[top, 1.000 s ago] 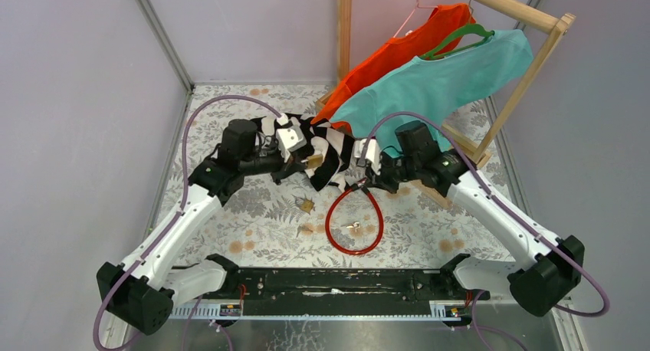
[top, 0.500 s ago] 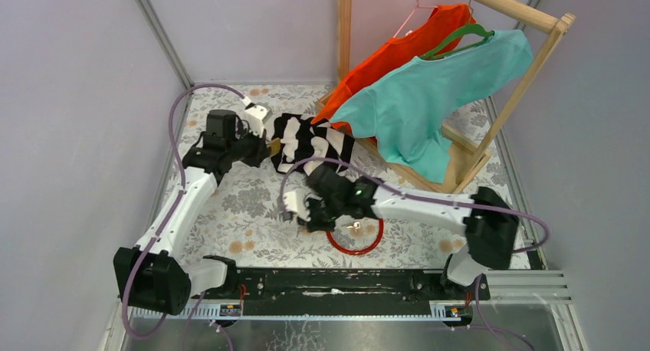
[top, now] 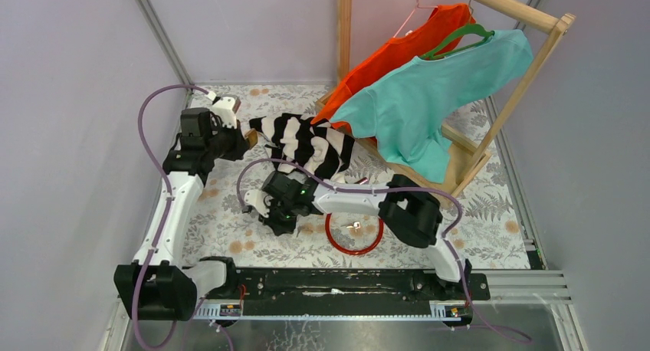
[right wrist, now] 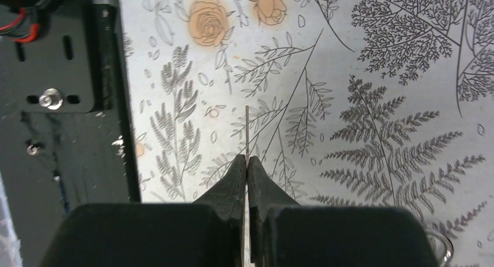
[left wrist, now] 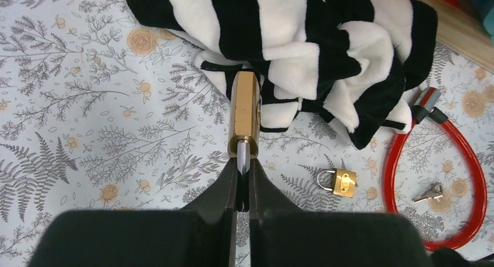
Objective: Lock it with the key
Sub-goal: Place the key at the center of the board, then place the lock at the center of the board, then reset both arms
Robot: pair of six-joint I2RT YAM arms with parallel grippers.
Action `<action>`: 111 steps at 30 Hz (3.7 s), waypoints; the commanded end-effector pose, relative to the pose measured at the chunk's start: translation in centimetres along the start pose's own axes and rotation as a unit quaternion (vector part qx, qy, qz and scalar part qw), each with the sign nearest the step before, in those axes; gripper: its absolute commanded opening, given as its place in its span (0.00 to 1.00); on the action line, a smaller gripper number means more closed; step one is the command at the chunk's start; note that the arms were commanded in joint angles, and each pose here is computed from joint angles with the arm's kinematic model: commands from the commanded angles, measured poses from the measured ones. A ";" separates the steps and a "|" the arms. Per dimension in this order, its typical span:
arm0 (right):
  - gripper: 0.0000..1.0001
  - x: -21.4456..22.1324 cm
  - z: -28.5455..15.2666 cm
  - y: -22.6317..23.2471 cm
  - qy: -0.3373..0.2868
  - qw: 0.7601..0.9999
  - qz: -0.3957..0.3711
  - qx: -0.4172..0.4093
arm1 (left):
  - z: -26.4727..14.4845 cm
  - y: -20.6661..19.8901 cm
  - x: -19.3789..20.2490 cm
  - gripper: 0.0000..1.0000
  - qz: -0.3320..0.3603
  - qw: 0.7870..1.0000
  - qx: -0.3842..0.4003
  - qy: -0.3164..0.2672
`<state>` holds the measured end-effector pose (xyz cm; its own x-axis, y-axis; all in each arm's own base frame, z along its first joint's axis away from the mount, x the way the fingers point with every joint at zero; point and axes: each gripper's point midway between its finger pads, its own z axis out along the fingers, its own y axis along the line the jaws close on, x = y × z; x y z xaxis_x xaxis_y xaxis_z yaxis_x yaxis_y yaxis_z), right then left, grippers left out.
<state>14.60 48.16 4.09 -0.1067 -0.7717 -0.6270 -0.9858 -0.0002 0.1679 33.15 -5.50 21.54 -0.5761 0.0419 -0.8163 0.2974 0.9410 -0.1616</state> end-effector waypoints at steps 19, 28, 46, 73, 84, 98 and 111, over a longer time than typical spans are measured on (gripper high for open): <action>0.80 1.4 -13.2 -4.6 -0.045 0.990 -0.044 0.130 | -0.7 -4.4 7.0 0.00 0.132 0.975 0.172 0.052; 0.88 5.8 -22.0 -6.5 -0.082 0.966 -0.033 0.242 | 0.9 -5.3 13.3 0.03 0.133 0.948 0.235 0.165; 0.90 10.0 -22.6 -6.7 -0.078 0.961 -0.033 0.264 | 3.3 -6.0 17.4 0.16 0.079 0.900 0.317 0.288; 0.91 10.2 -24.0 -7.5 -0.095 0.958 -0.004 0.269 | 5.3 -0.7 19.0 0.58 0.133 0.915 0.197 0.326; 0.99 11.8 -28.5 -8.8 -0.071 0.930 0.026 0.359 | 5.2 2.3 13.3 0.82 0.203 0.955 0.064 0.204; 0.99 16.9 -35.8 -11.0 -0.023 0.827 0.132 0.546 | 2.3 4.0 0.7 1.00 0.150 0.983 -0.093 -0.040; 0.99 15.1 -44.0 -12.3 -0.146 0.745 0.227 0.610 | 1.3 -1.4 -1.6 1.00 0.117 0.978 0.023 -0.174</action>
<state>29.84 8.86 21.12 -0.3924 -0.5041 -0.7693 -0.3177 0.8592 -0.4010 34.36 -4.93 18.83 -0.3832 0.2119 -0.8991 0.3487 0.9345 0.0716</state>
